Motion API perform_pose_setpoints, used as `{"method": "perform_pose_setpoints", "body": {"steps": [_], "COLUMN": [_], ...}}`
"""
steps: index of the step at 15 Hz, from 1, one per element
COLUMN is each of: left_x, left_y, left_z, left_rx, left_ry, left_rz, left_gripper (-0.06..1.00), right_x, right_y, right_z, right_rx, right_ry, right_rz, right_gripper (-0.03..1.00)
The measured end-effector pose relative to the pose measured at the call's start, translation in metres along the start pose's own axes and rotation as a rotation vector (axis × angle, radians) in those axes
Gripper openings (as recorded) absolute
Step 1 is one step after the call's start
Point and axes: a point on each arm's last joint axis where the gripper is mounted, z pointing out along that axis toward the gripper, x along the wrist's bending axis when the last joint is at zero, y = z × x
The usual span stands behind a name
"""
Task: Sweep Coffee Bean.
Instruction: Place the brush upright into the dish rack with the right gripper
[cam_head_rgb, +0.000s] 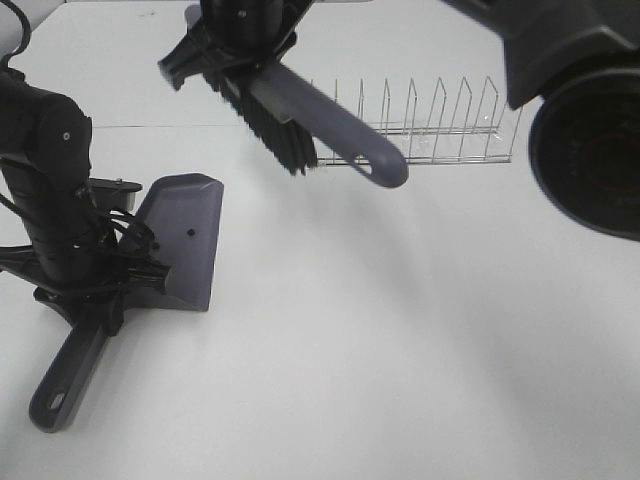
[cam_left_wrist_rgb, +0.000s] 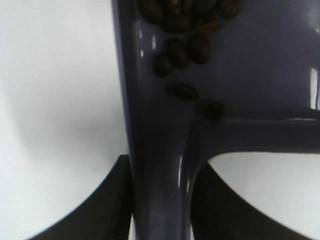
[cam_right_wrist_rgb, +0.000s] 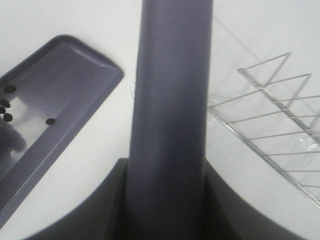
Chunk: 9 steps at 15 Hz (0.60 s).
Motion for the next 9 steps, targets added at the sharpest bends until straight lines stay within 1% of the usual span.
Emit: {"method": "perform_pose_setpoints", "body": {"steps": [1,2,3,4,6,7,8,9], "left_x": [0.0,0.0,0.0,0.0,0.0,0.0,0.0,0.0], "left_y": [0.0,0.0,0.0,0.0,0.0,0.0,0.0,0.0], "left_z": [0.0,0.0,0.0,0.0,0.0,0.0,0.0,0.0], "left_rx": [0.0,0.0,0.0,0.0,0.001,0.001,0.001,0.001], "left_ry": [0.0,0.0,0.0,0.0,0.0,0.0,0.0,0.0], "left_rz": [0.0,0.0,0.0,0.0,0.0,0.0,0.0,0.0], "left_gripper": [0.26,0.26,0.26,0.26,0.26,0.26,0.26,0.26], "right_x": [-0.018,-0.065,-0.09,-0.116,-0.168,-0.187,-0.197,-0.212], "right_y": [0.002,0.001,-0.005,-0.015,-0.048,-0.067,-0.079,-0.101], "right_z": [-0.013,-0.032,-0.037,-0.043,-0.043,-0.039,-0.036,-0.03], "right_rx": [-0.024,-0.05,-0.042,-0.019,0.067,0.121,0.155,0.217], "right_ry": [-0.017,-0.06,-0.083,-0.107,-0.14,-0.14,-0.137,-0.129], "right_rz": [0.03,0.108,0.147,0.188,0.287,0.335,0.363,0.408], "right_gripper": [0.28,0.28,0.28,0.28,0.28,0.28,0.28,0.28]}}
